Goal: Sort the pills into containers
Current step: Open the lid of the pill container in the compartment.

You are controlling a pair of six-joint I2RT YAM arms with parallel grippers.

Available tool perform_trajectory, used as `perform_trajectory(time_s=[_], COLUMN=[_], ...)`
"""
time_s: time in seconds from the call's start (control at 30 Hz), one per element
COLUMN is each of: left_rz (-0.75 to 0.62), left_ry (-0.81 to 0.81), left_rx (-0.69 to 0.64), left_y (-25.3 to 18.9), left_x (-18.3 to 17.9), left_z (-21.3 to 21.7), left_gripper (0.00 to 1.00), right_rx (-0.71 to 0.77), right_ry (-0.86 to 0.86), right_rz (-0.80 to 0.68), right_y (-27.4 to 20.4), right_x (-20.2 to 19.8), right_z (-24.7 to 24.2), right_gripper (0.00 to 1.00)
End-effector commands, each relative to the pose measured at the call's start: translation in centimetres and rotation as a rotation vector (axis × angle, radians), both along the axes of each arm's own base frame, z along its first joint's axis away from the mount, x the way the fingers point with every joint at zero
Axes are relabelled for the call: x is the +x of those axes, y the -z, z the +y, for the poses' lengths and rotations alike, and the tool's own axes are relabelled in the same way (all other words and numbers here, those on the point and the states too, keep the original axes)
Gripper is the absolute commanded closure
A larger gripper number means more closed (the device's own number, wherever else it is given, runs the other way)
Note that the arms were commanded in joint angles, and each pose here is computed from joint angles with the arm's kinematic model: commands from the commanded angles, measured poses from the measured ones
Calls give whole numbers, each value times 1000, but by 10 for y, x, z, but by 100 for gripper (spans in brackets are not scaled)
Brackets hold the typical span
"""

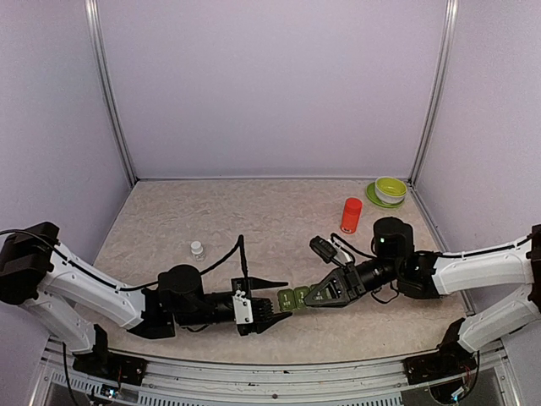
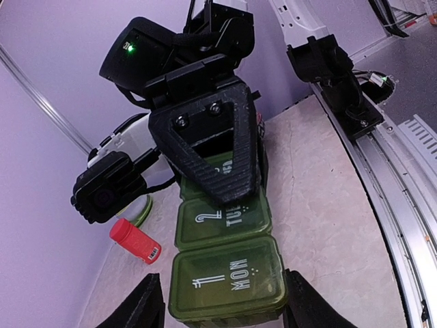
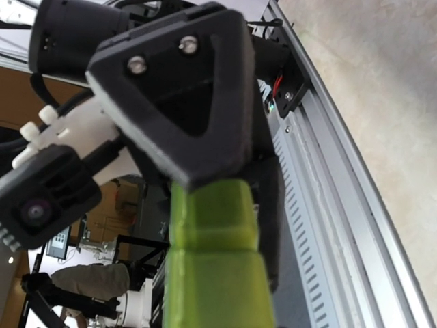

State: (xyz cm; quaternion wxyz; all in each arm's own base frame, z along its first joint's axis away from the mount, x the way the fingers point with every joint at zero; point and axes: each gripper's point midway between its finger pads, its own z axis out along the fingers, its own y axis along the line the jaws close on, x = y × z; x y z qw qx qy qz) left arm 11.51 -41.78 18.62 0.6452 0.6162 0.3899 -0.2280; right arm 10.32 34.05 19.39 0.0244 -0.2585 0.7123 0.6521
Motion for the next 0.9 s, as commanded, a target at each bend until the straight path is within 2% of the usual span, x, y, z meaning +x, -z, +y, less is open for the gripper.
perform_trajectory(time_s=[0.0,0.27,0.77,0.87], left_rz=[-6,1,7,7], left_ry=[38,54,39,41], left_rx=[-4,13,9,0], left_y=[-2,2,1,-1], left_x=[-9,-13,-15,-16], left_z=[0,1,7,5], left_gripper=[44,52,53,56], right_rx=[9,7,6,7], right_ry=[-38,-50,-58,-56], right_rz=[10,11,5,5], right_y=[3,0,-4,-5], right_x=[-7,-7,-6,-5], right_z=[1,2,4,5], right_gripper=[79,79,80,80])
